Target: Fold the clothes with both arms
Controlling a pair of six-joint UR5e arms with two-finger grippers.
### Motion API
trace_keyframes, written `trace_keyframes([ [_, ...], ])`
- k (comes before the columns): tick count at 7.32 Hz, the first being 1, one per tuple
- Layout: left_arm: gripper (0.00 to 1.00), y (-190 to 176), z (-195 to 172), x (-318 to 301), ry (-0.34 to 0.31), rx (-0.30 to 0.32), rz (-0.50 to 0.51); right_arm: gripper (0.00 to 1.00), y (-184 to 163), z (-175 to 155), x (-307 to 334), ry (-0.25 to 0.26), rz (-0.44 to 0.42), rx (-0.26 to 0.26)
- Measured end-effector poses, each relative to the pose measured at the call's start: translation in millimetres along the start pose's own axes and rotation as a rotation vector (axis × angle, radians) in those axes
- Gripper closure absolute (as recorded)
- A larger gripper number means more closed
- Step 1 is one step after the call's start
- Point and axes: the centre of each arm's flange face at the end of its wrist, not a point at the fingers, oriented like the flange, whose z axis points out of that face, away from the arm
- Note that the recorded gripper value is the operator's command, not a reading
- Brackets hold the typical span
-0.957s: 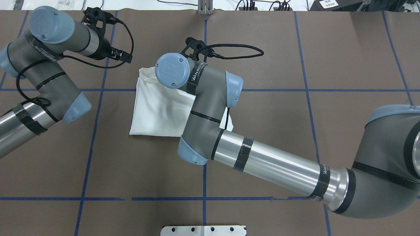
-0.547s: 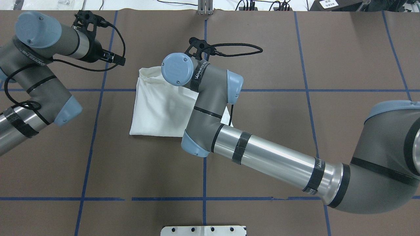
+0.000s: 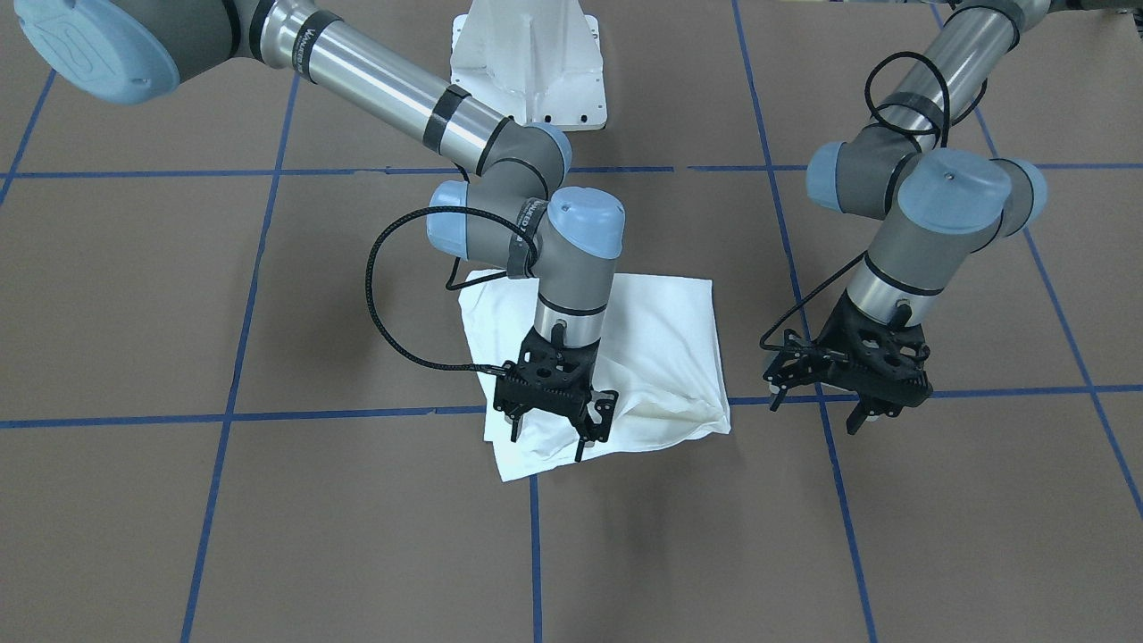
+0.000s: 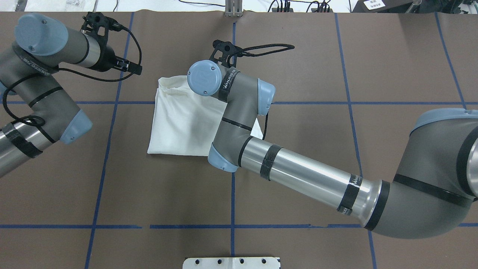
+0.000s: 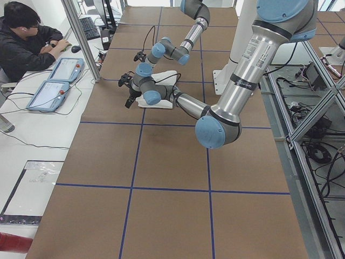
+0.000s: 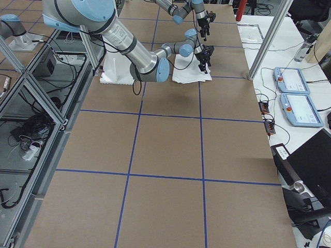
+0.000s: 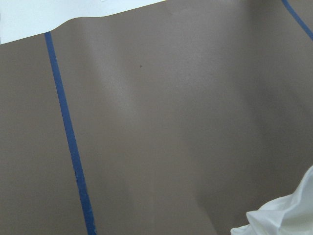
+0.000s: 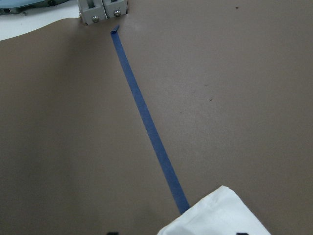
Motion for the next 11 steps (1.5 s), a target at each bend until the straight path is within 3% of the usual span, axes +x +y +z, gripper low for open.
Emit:
trace_keyframes([
  [1, 0.00, 0.2, -0.1, -0.2, 0.000, 0.000, 0.000, 1.00, 1.3, 1.6, 0.2, 0.003, -0.006, -0.001],
  [5, 0.00, 0.7, 0.1, -0.8, -0.001, 0.000, -0.002, 1.00, -4.8, -4.9, -5.1, 0.007, -0.035, -0.001],
  [8, 0.00, 1.4, 0.9, -1.7, -0.003, -0.002, -0.003, 1.00, -22.7, -10.4, 5.3, 0.125, -0.071, 0.008],
  [10, 0.00, 1.2, 0.3, -1.3, -0.002, -0.001, -0.003, 1.00, -23.3, -1.2, 16.2, 0.163, -0.082, 0.016],
  [11, 0.00, 0.8, -0.5, -1.0, -0.002, 0.001, -0.002, 0.42, -23.6, 3.3, 20.8, 0.173, -0.089, 0.026],
])
